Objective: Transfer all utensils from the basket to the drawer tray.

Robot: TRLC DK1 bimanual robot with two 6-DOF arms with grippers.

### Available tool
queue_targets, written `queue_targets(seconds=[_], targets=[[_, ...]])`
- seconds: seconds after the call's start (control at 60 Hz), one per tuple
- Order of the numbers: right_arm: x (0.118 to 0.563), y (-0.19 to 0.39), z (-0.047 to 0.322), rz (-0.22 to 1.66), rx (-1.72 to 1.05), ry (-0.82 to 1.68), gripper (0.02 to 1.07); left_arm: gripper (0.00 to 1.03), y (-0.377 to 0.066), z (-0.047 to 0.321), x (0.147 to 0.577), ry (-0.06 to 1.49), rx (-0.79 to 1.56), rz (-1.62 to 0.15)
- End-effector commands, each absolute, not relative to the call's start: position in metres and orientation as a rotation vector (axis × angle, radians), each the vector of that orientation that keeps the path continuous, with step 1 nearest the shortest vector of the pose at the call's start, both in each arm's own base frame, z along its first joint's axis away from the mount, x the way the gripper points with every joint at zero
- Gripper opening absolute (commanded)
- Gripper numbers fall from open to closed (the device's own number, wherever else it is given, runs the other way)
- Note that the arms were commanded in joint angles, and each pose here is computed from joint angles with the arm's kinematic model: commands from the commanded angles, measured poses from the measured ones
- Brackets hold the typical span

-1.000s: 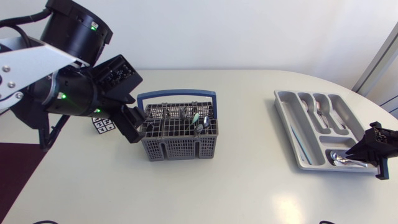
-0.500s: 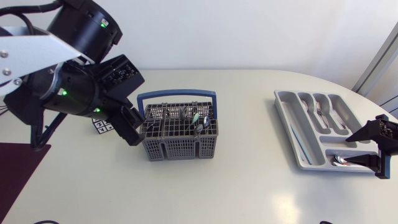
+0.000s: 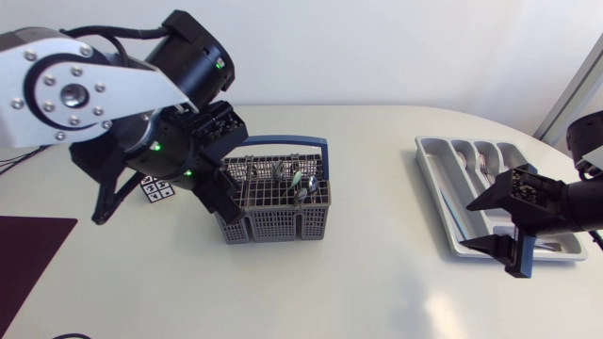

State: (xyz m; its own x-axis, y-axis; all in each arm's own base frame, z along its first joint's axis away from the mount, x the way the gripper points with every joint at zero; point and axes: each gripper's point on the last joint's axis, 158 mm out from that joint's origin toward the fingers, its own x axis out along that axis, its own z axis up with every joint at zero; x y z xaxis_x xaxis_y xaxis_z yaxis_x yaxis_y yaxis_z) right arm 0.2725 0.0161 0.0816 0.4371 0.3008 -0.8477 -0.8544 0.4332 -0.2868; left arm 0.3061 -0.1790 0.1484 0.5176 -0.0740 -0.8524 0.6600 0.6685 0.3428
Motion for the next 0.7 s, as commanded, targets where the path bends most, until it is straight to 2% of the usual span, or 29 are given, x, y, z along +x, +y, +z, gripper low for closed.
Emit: queue_targets(seconds=[0.0,0.3,0.683], targets=[[0.260,0.037,0.078,0.825,-0.758,0.837,0.89,0.33,-0.181,0.144,0.317,0.940,0.698,-0.455],[0.250,0.087,0.077,0.868,-0.764,0.834,0.89,0.32,-0.175,0.117,0.332,0.983,0.739,-0.397],[0.246,0.107,0.072,0.880,-0.787,0.823,0.89,0.32,-0.158,0.088,0.344,1.020,0.763,-0.327]])
